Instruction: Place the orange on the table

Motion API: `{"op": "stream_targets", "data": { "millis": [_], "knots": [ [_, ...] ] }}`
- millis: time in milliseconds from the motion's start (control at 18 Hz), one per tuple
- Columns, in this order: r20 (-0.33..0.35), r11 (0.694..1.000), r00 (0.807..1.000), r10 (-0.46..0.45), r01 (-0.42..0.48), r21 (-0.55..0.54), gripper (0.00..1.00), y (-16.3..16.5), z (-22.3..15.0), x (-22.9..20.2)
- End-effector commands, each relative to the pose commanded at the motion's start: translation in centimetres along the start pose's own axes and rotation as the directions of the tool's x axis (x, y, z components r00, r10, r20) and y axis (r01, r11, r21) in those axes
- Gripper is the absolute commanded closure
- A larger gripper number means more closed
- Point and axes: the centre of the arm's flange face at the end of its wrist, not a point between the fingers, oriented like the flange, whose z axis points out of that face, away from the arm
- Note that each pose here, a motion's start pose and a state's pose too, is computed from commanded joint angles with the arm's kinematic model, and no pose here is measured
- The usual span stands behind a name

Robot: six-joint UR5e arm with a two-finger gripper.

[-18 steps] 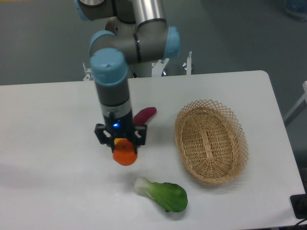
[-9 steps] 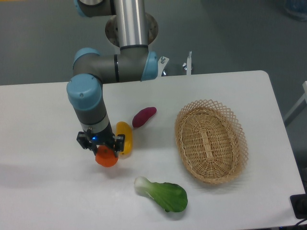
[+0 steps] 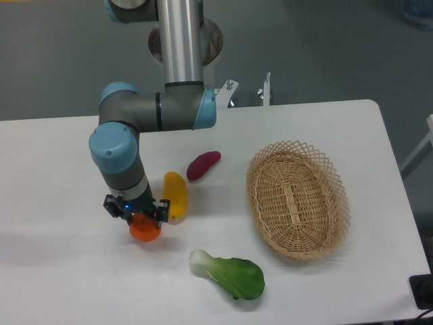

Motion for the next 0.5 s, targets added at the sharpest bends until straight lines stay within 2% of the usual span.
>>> {"op": "stream_targets", "data": {
  "millis": [167, 389, 500],
  "knots": [
    [0.006, 1.0, 1.0, -0.003, 0.003, -0.001, 0.05, 0.0, 0.0, -0.1],
    [0.019, 1.0, 1.0, -0.004, 0.004, 0.008, 0.0, -0.1, -0.7, -0.2],
    [0.029, 0.998, 0.999, -0.012, 0.01, 0.064, 0.0, -0.8, -3.8, -0.7]
  ]
}}
